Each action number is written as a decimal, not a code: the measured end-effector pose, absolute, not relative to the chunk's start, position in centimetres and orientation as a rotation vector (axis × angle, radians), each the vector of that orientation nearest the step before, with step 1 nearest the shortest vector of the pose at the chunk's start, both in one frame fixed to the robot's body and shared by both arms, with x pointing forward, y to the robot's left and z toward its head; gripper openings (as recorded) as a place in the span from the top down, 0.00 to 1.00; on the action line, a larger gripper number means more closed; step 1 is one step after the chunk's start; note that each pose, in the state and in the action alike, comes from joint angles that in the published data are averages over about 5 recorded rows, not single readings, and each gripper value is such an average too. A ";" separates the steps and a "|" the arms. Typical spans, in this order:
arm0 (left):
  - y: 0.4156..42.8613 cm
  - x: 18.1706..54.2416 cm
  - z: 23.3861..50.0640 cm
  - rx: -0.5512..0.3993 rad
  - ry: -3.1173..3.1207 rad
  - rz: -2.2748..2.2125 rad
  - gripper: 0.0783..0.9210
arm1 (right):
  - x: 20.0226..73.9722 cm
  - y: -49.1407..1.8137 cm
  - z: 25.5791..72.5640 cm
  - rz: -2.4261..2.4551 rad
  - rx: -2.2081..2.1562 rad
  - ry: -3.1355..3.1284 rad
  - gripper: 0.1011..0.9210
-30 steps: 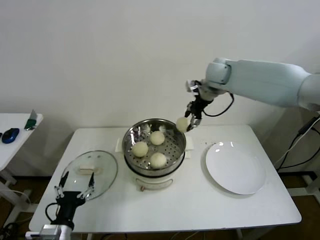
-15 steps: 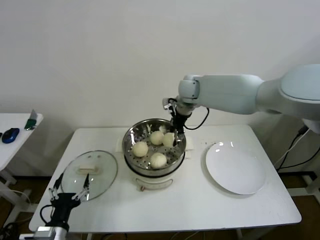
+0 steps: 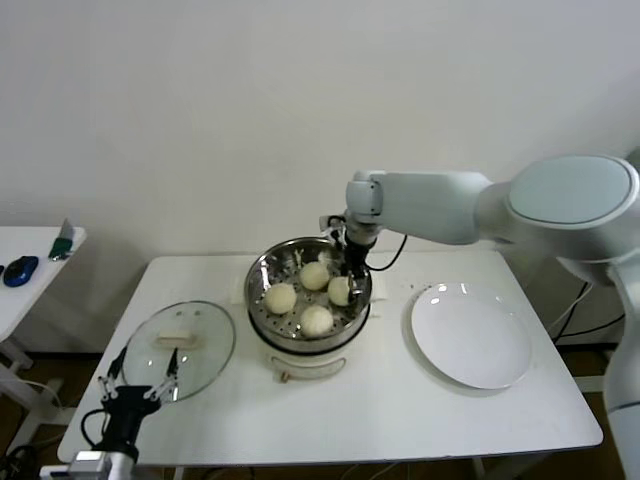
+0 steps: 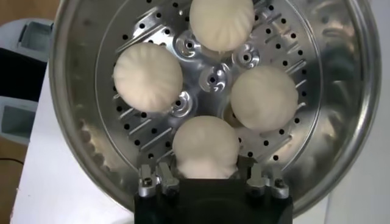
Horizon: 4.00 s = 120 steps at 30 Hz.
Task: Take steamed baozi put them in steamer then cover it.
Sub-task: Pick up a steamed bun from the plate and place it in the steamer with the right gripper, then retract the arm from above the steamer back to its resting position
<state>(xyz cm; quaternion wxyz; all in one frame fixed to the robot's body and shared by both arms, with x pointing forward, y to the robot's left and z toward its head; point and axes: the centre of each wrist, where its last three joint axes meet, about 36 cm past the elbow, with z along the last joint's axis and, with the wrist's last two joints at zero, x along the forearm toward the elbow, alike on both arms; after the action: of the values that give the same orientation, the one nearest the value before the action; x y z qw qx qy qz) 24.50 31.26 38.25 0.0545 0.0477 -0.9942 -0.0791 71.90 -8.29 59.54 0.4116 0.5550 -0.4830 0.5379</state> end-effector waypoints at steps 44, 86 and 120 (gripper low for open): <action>31.4 24.4 38.3 0.171 -2.999 -0.416 0.12 | 64.6 -25.0 61.0 1.194 1.462 -2.210 0.12; 31.7 30.1 32.3 -0.042 -2.006 -2.140 0.12 | 40.4 -39.2 35.5 0.064 0.302 -3.094 0.12; 35.4 40.2 26.1 0.019 -1.912 -2.227 0.12 | 35.5 -41.8 32.3 0.106 0.186 -3.040 0.12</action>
<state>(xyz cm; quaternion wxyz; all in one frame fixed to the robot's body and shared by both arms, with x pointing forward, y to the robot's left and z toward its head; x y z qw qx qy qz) 40.15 35.36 26.07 0.1030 0.0066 -0.6481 -0.7546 35.52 -41.84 32.34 0.0473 0.0608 -0.9964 0.0349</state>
